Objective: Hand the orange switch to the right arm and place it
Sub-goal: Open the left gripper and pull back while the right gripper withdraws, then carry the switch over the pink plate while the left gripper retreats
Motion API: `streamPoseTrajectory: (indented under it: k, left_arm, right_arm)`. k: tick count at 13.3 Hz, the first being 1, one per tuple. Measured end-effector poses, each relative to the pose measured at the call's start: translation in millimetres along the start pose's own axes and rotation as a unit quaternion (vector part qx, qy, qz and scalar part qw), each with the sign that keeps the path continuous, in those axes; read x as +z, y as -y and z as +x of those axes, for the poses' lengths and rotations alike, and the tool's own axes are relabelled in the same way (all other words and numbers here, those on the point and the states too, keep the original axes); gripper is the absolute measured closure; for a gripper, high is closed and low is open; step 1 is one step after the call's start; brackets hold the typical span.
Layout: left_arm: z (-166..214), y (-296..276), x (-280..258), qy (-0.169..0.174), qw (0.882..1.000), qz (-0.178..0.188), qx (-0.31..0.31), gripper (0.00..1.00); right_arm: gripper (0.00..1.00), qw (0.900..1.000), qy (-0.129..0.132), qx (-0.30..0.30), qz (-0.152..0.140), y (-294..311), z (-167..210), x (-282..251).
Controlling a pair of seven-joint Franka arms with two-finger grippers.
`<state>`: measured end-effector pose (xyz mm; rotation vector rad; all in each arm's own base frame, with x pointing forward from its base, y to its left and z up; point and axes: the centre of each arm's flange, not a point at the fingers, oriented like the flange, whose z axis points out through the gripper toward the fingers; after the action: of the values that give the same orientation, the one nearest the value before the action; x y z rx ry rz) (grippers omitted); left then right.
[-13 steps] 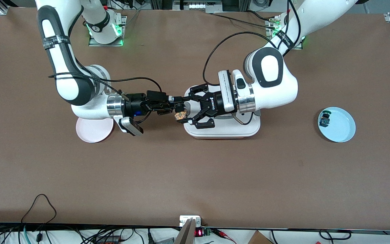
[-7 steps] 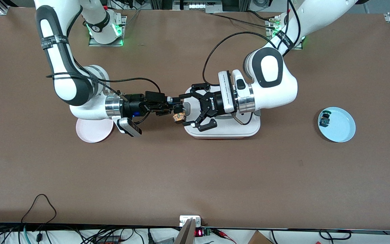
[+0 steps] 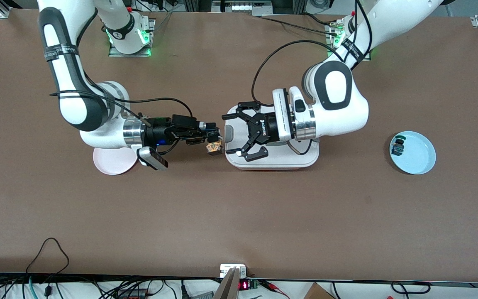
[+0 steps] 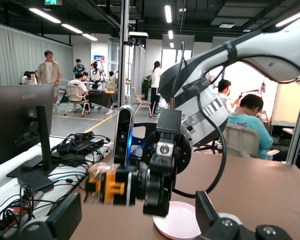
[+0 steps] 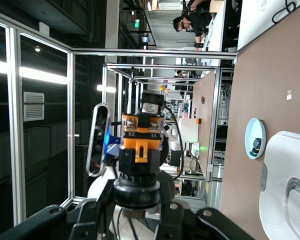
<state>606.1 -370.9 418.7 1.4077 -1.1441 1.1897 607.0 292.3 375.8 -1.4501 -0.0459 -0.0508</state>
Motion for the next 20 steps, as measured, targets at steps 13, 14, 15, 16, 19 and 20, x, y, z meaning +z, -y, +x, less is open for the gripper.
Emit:
streamPoseTrajectory:
  k: [13,14,15,16,19,20]
  left_arm:
    - [1,37,-124,0.155,0.973,-0.145,-0.090,0.00]
    - [-3,34,-125,0.196,0.964,-0.148,-0.105,0.00]
    - [-8,33,-129,0.233,0.953,-0.149,-0.124,0.00]
    - [-12,31,-132,0.260,0.942,-0.153,-0.146,0.00]
    - [-22,30,-148,0.338,0.909,-0.140,-0.201,0.00]
    - [-26,30,-150,0.369,0.895,-0.128,-0.216,0.00]
  right_arm:
    - [0.61,0.994,0.109,0.008,-0.012,33,11,-232]
    - [0.61,0.993,0.112,0.020,-0.023,38,12,-242]
    - [0.61,0.991,0.123,0.030,-0.044,45,15,-246]
    - [0.61,0.987,0.140,0.038,-0.076,56,19,-247]
    - [0.61,0.961,0.179,0.070,-0.197,90,29,-249]
    - [0.61,0.946,0.184,0.084,-0.253,101,31,-251]
